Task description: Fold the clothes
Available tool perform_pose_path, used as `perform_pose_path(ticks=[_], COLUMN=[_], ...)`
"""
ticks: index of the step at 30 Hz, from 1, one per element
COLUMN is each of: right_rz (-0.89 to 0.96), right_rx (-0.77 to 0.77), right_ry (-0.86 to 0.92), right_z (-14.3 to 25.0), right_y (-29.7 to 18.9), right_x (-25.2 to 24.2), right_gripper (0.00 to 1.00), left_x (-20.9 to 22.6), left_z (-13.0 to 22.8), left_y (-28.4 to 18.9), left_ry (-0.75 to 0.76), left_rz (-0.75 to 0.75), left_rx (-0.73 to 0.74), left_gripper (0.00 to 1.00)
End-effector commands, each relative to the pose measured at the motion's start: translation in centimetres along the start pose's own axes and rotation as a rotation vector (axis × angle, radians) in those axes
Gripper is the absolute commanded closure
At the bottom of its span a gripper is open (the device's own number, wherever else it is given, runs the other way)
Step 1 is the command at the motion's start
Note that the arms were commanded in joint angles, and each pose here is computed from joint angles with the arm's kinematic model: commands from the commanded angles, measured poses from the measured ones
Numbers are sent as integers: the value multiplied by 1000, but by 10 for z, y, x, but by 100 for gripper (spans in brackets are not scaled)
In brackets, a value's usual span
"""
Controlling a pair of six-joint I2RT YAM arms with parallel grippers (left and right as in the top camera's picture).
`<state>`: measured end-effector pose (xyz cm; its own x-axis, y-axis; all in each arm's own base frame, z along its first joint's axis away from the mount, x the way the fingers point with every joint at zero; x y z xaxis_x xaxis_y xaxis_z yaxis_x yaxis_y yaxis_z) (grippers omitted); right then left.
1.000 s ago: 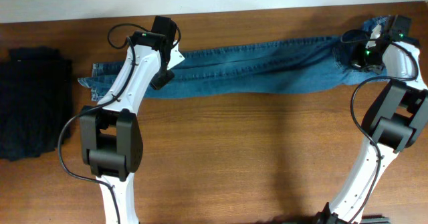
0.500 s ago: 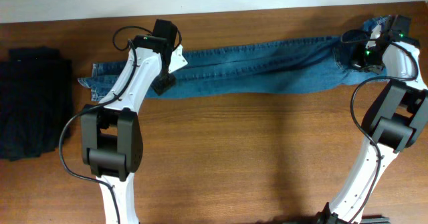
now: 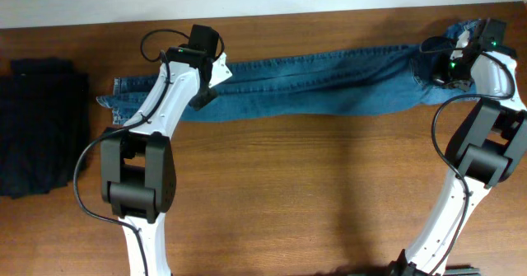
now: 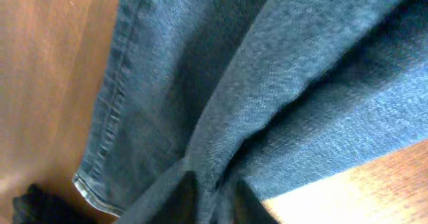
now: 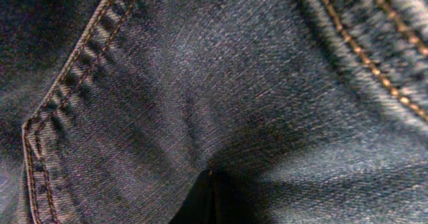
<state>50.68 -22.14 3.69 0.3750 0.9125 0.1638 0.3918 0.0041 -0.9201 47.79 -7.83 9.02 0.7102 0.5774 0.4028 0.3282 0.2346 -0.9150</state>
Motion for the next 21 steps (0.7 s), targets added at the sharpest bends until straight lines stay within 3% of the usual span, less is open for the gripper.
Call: perform_pose_path(ticks=[1, 14, 18, 19, 20, 21], right_rz=[4, 4, 4, 4, 4, 4], right_rx=[52, 50, 50, 50, 50, 50], right_ry=[12, 12, 11, 11, 11, 11], right_z=[15, 14, 14, 14, 14, 14], right_y=[21, 21, 21, 21, 21, 21], right_x=[-1, -1, -1, -1, -1, -1], right_gripper=[96, 96, 96, 96, 96, 96], left_x=[2, 46, 55, 57, 59, 63], left_z=[-2, -7, -8, -8, -8, -7], left_y=[5, 11, 13, 13, 14, 14], left_ry=[5, -152, -182, -190, -219, -256], left_rz=[-13, -115, -107, -100, -100, -105], left_rx=[-3, -107, -152, -166, -176, -183], left_gripper=[93, 99, 91, 87, 67, 40])
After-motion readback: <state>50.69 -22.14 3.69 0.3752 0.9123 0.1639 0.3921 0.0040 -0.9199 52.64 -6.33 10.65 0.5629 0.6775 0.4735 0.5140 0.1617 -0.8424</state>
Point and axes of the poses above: each gripper's point midway between its finger pads, its own y axis out along the fingers, its own x axis along the line the jaws close on, z = x × y, the point moved 3 cm from there along -y, back along the fingers, and after that the axes turned 2 degrees about -y, right-handed, at the moved point
